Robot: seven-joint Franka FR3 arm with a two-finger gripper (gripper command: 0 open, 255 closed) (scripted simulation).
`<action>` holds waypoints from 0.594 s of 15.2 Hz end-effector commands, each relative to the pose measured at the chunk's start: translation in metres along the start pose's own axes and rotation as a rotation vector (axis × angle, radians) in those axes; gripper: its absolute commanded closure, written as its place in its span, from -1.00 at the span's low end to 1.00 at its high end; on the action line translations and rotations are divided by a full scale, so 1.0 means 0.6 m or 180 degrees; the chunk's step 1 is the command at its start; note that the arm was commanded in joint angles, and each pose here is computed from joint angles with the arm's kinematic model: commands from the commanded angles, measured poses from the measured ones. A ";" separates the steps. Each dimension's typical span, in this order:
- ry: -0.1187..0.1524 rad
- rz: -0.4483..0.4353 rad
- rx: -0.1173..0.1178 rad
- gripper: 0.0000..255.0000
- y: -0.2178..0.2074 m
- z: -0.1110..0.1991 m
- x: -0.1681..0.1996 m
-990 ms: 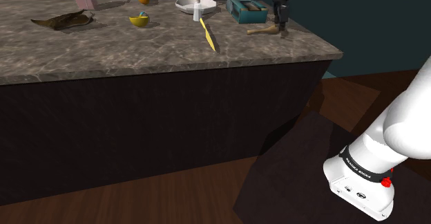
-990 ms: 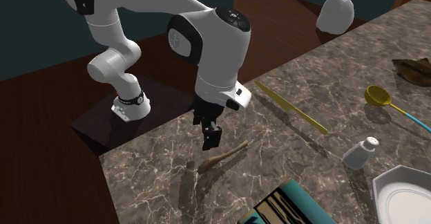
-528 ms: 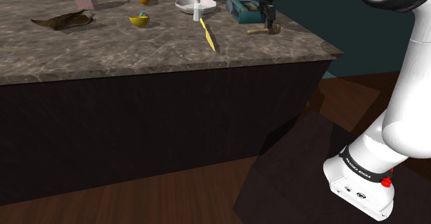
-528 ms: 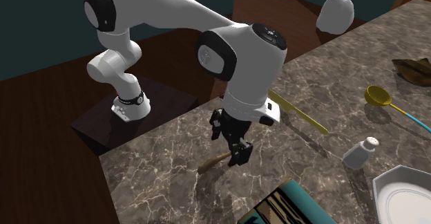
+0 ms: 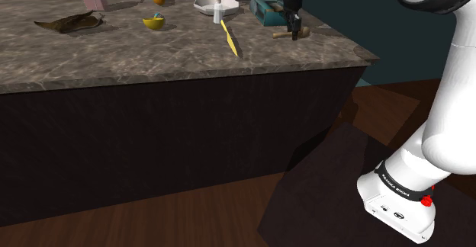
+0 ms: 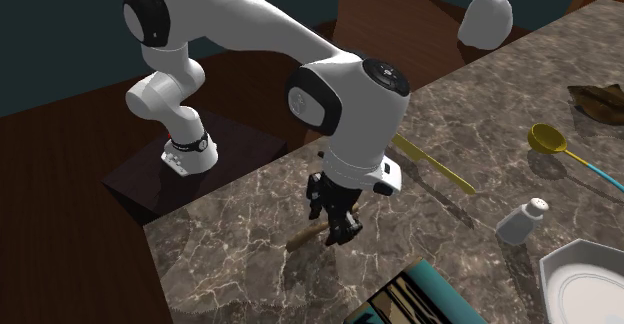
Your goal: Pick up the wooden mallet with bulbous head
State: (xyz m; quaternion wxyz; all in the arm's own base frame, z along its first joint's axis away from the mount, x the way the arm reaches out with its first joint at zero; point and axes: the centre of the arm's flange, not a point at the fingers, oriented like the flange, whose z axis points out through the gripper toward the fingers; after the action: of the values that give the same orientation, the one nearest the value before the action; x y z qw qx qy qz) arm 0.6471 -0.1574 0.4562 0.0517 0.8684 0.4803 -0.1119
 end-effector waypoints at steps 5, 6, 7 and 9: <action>0.0002 0.0000 -0.0001 1.00 0.000 0.001 -0.001; 0.0002 0.0000 -0.0001 1.00 0.000 -0.001 -0.001; 0.0002 0.0000 -0.0001 1.00 0.000 -0.001 0.000; 0.0000 0.0000 -0.0001 1.00 0.001 0.001 0.002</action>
State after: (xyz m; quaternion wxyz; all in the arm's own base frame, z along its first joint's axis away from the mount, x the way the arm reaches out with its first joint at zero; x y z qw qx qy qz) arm 0.6475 -0.1579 0.4586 0.0537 0.8688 0.4799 -0.1099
